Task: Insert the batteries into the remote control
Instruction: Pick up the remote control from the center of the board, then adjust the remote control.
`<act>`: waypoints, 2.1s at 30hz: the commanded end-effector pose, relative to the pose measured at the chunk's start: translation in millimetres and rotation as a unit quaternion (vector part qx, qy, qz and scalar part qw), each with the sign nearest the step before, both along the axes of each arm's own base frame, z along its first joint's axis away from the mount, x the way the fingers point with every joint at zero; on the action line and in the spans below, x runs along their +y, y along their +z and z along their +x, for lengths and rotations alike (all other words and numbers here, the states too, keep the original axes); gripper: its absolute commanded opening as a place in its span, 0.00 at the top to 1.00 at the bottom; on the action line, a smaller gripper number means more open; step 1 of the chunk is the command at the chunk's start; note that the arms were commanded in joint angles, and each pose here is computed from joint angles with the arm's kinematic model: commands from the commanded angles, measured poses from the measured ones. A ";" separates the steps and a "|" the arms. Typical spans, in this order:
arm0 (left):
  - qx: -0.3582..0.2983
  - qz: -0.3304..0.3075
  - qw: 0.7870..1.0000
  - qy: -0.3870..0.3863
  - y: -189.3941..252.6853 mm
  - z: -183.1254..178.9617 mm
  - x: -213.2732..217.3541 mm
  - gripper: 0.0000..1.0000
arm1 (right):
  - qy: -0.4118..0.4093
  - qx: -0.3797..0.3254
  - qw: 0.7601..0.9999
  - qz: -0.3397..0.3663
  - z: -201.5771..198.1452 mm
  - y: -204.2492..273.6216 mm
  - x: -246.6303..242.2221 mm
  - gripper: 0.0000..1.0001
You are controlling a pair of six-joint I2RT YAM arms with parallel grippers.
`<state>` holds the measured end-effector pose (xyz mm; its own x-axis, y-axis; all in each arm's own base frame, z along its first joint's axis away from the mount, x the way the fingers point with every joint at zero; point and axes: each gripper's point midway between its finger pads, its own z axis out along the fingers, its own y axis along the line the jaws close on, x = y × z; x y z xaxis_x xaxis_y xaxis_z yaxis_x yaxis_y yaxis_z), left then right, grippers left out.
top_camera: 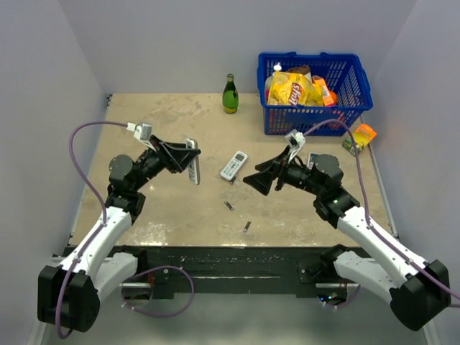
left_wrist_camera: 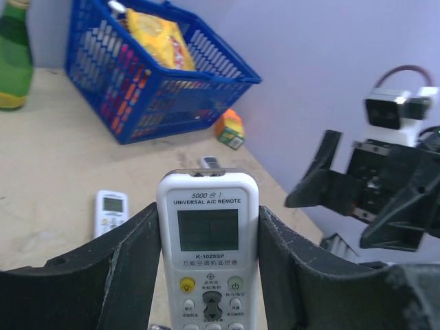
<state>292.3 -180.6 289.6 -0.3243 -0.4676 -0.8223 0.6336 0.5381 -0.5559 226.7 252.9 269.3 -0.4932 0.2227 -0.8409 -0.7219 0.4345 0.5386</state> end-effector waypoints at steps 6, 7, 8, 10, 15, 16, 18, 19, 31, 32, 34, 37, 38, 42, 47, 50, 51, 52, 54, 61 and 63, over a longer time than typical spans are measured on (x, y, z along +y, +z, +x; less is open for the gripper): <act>-0.107 -0.096 0.980 -0.135 59.5 -52.5 -25.6 0.91 | 0.095 -0.033 0.990 0.103 -23.5 33.7 48.3 0.02; -0.109 -0.099 0.979 -0.140 61.7 -54.2 -26.5 0.91 | 0.104 -0.041 0.988 0.107 -27.7 36.6 53.6 0.02; -0.107 -0.105 0.978 -0.145 63.4 -56.7 -27.6 0.91 | 0.108 -0.045 0.987 0.110 -28.5 38.5 56.2 0.02; -0.115 -0.112 0.976 -0.150 68.7 -60.7 -28.5 0.91 | 0.114 -0.049 0.986 0.116 -28.8 38.7 63.4 0.02; -0.123 -0.110 0.974 -0.156 73.0 -65.6 -35.4 0.91 | 0.144 -0.056 0.980 0.127 -36.1 43.5 81.0 0.02; -0.127 -0.111 0.973 -0.159 75.3 -67.4 -36.6 0.91 | 0.152 -0.057 0.979 0.125 -38.8 40.7 87.1 0.02; -0.131 -0.117 0.970 -0.169 78.4 -72.5 -39.8 0.91 | 0.158 -0.063 0.977 0.128 -40.7 43.7 92.4 0.02; -0.134 -0.119 0.968 -0.173 79.9 -74.7 -40.9 0.91 | 0.164 -0.068 0.975 0.131 -43.8 45.5 95.7 0.02; -0.151 -0.135 0.960 -0.194 88.7 -88.2 -46.5 0.91 | 0.211 -0.092 0.963 0.138 -58.9 51.3 124.9 0.02; -0.157 -0.137 0.958 -0.196 90.6 -90.5 -46.8 0.91 | 0.213 -0.094 0.963 0.139 -59.6 52.3 125.6 0.02; -0.156 -0.140 0.957 -0.198 89.8 -91.9 -47.1 0.91 | 0.220 -0.098 0.961 0.139 -60.6 52.0 128.2 0.04; -0.158 -0.142 0.956 -0.202 90.2 -93.9 -47.9 0.91 | 0.229 -0.100 0.958 0.139 -62.9 50.5 131.5 0.17; -0.158 -0.141 0.956 -0.204 89.5 -94.0 -48.7 0.91 | 0.229 -0.102 0.958 0.139 -63.2 50.2 131.9 0.21; -0.157 -0.138 0.955 -0.208 87.5 -94.7 -50.3 0.89 | 0.230 -0.111 0.958 0.131 -63.6 48.2 132.1 0.51; -0.131 -0.100 0.965 -0.204 72.7 -87.7 -54.6 0.61 | 0.203 -0.131 0.966 0.090 -56.1 42.7 127.0 0.88; -0.114 -0.058 0.975 -0.183 63.0 -78.9 -54.6 0.30 | 0.168 -0.145 0.974 0.041 -44.9 34.3 120.3 1.00; -0.112 -0.047 0.977 -0.173 66.8 -75.5 -53.7 0.24 | 0.148 -0.149 0.978 0.009 -37.0 23.6 116.5 1.00; -0.124 -0.024 0.981 -0.149 66.5 -67.7 -51.0 0.18 | 0.137 -0.155 0.978 -0.003 -34.0 23.6 113.8 1.00; -0.094 0.005 0.987 -0.133 63.9 -61.4 -48.2 0.08 | 0.103 -0.171 0.978 -0.051 -23.1 14.8 101.6 1.00; -0.020 0.112 0.992 -0.050 60.3 -34.0 -28.5 0.00 | 0.010 -0.242 0.948 -0.205 8.7 -6.3 55.4 1.00; 0.017 0.133 0.990 -0.042 61.2 -31.3 -25.1 0.01 | 0.000 -0.256 0.934 -0.247 14.0 -13.7 44.0 1.00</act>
